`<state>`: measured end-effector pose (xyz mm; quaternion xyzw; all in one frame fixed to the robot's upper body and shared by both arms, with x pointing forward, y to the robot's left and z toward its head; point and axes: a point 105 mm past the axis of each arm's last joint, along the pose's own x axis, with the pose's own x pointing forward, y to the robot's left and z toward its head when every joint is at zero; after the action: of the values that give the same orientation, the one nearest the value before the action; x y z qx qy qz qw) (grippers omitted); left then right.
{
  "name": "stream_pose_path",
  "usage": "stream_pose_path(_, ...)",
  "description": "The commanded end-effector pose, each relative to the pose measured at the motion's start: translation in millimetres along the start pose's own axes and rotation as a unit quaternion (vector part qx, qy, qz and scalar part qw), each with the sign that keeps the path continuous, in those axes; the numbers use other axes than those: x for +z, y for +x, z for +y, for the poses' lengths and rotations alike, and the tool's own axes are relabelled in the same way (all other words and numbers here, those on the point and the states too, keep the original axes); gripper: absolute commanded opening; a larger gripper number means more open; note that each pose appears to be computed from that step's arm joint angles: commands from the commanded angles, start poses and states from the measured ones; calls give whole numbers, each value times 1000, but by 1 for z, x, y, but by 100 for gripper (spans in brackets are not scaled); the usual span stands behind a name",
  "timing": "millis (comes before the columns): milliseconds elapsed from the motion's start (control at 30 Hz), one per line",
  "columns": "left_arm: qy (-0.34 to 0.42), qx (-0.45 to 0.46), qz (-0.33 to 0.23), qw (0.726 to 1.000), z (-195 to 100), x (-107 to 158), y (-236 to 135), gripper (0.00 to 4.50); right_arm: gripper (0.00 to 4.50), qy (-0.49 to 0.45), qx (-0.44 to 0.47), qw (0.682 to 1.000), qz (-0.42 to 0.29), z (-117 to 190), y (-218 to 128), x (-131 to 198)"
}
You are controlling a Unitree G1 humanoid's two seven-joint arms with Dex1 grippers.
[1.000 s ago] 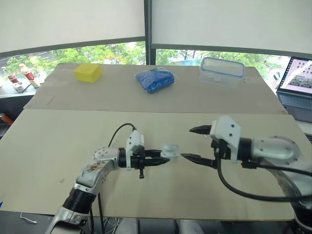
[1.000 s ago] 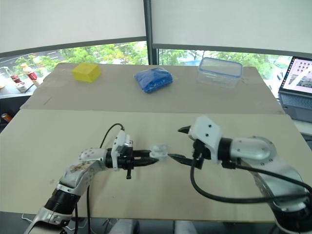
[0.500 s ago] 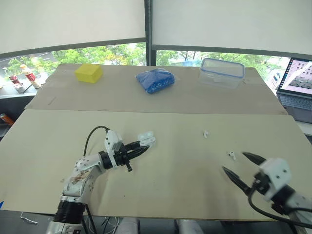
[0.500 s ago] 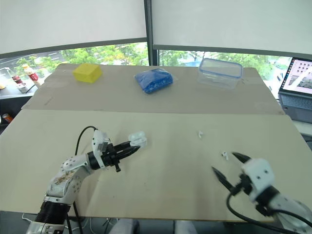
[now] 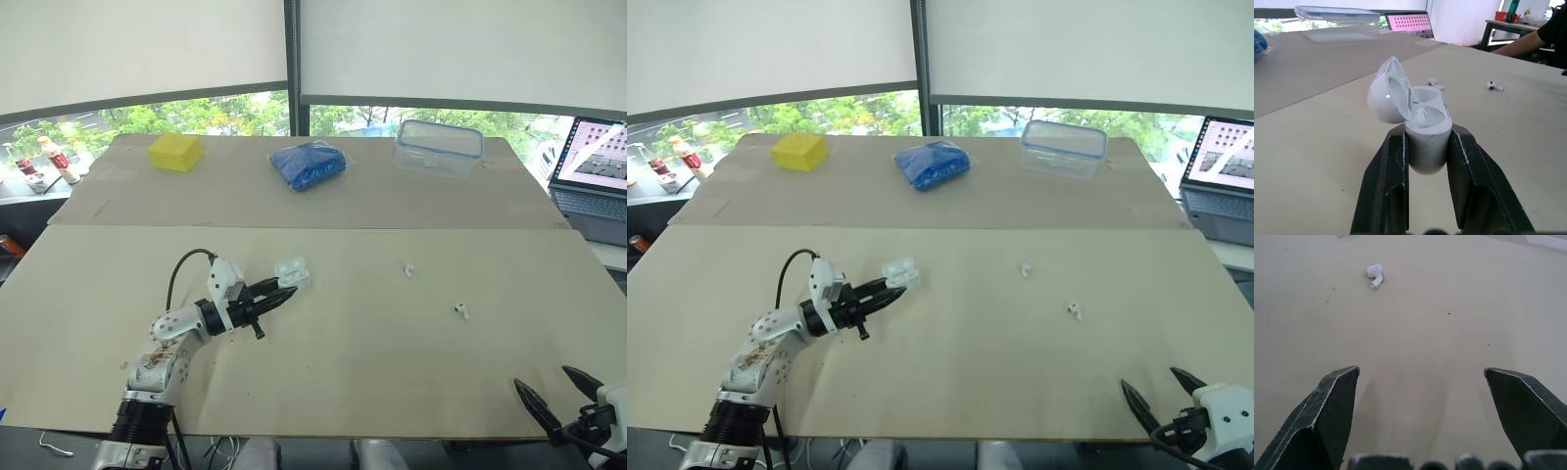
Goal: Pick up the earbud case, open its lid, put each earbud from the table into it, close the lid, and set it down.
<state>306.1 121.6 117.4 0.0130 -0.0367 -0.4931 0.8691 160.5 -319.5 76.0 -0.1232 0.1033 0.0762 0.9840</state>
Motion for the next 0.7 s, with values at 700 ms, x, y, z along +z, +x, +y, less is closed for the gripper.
stream_pose_path(700, 55, -25, -2, 998, -6, 7, 11, 57, 450, 4, -17, 999, -33, 78, 191, 114)
